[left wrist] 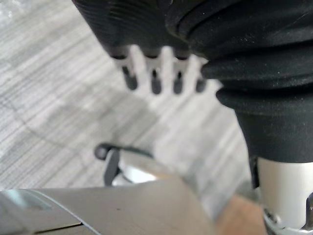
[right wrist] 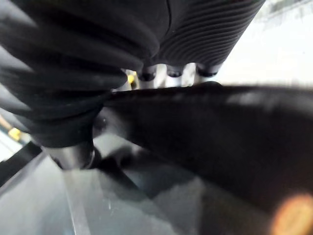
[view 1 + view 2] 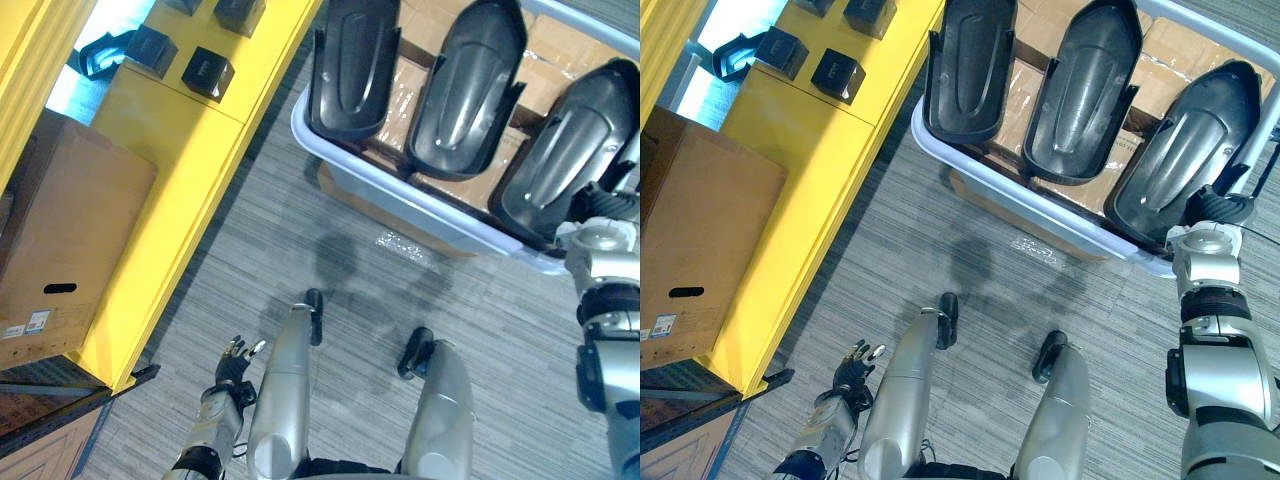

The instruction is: Walk over and take plastic housings, then place them on the shelf

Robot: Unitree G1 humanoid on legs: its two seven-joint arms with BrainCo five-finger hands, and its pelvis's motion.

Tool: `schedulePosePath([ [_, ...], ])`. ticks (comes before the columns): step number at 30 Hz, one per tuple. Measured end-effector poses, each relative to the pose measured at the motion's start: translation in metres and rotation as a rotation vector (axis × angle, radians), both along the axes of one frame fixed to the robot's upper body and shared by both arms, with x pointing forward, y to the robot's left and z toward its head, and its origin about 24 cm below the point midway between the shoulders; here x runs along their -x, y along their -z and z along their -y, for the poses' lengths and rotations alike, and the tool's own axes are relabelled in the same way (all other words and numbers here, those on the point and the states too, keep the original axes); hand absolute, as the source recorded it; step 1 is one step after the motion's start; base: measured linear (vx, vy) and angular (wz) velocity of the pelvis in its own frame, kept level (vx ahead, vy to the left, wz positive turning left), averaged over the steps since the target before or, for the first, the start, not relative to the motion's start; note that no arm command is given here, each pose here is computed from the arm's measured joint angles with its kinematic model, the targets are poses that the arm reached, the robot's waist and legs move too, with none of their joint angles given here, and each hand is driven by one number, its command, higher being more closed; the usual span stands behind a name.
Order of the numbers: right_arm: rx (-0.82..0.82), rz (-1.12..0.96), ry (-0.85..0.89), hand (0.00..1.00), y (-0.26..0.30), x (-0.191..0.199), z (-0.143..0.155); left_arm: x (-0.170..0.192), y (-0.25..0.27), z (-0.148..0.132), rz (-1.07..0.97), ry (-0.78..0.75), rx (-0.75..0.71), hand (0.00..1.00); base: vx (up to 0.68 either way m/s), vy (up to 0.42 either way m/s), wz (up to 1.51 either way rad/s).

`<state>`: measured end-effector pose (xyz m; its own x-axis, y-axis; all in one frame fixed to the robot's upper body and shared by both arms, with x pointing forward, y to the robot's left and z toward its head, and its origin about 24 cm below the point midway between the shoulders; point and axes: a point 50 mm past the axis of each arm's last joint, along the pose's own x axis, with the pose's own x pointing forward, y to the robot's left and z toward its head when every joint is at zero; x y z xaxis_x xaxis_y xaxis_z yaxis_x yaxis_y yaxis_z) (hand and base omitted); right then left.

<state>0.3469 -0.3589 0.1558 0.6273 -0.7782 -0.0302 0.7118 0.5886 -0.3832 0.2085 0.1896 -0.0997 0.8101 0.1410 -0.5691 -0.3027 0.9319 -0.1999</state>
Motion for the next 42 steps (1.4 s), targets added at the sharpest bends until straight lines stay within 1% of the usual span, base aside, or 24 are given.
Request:
schedulePosePath([
  [3,0.014,-0.006,-0.010,1.00,0.004,-0.001,-0.002,0.003,0.000,0.000,0.007,-0.002,0.000,0.00,-0.02,-0.029,0.01],
  [8,0.094,-0.073,-0.025,1.00,0.017,0.001,-0.007,0.004,-0.002,-0.001,0.016,-0.007,-0.002,0.00,0.00,-0.005,0.01],
  [11,0.131,-0.049,-0.067,1.00,0.016,-0.001,-0.018,0.002,-0.007,-0.002,0.058,-0.019,0.005,0.00,0.00,-0.002,-0.04],
  [14,0.183,-0.006,-0.084,1.00,0.009,-0.002,-0.027,-0.005,-0.016,0.002,0.112,-0.027,0.039,0.00,0.01,-0.001,0.01],
  [18,0.181,0.061,-0.039,1.00,0.011,0.007,-0.028,-0.018,-0.040,0.001,0.231,-0.046,0.064,0.00,0.06,-0.040,0.08],
  [21,0.208,0.090,-0.014,1.00,0.010,0.013,-0.028,-0.025,-0.063,-0.005,0.328,-0.050,0.054,0.00,0.09,-0.033,0.03],
  [25,0.220,0.116,0.012,1.00,0.013,0.023,-0.026,-0.027,-0.086,-0.001,0.418,-0.033,0.072,0.00,0.10,-0.024,-0.03],
  [26,0.242,0.134,0.008,1.00,0.013,0.028,-0.029,-0.026,-0.098,0.002,0.471,-0.017,0.075,0.00,0.11,-0.022,-0.01],
  [27,0.284,0.139,-0.003,1.00,0.013,0.032,-0.032,-0.027,-0.110,0.006,0.520,0.020,0.050,0.00,0.09,-0.026,0.04],
  [29,0.345,0.136,-0.017,1.00,0.012,0.037,-0.036,-0.034,-0.126,0.012,0.574,0.076,0.020,0.00,0.09,-0.035,0.03],
  [31,0.400,0.135,-0.046,1.00,0.009,0.036,-0.043,-0.044,-0.139,0.019,0.626,0.179,-0.051,0.00,0.10,-0.040,-0.10],
  [32,0.447,0.122,-0.081,1.00,0.008,0.035,-0.048,-0.054,-0.149,0.026,0.648,0.298,-0.122,0.00,0.06,-0.026,-0.16],
  [34,0.506,0.113,-0.135,1.00,0.007,0.032,-0.055,-0.067,-0.164,0.035,0.683,0.423,-0.193,0.00,0.07,-0.028,-0.21],
  [35,0.527,0.113,-0.152,1.00,0.006,0.032,-0.058,-0.072,-0.170,0.037,0.698,0.454,-0.208,0.00,0.05,0.000,-0.27],
  [37,0.611,0.136,-0.243,1.00,0.000,0.028,-0.071,-0.091,-0.191,0.045,0.739,0.547,-0.257,0.00,0.03,0.011,-0.24],
  [40,0.709,0.178,-0.350,1.00,-0.008,0.026,-0.087,-0.116,-0.207,0.054,0.721,0.619,-0.314,0.00,0.00,0.014,-0.29],
  [42,0.768,0.205,-0.405,1.00,-0.013,0.025,-0.094,-0.128,-0.214,0.057,0.705,0.628,-0.345,0.00,-0.06,0.024,-0.23],
])
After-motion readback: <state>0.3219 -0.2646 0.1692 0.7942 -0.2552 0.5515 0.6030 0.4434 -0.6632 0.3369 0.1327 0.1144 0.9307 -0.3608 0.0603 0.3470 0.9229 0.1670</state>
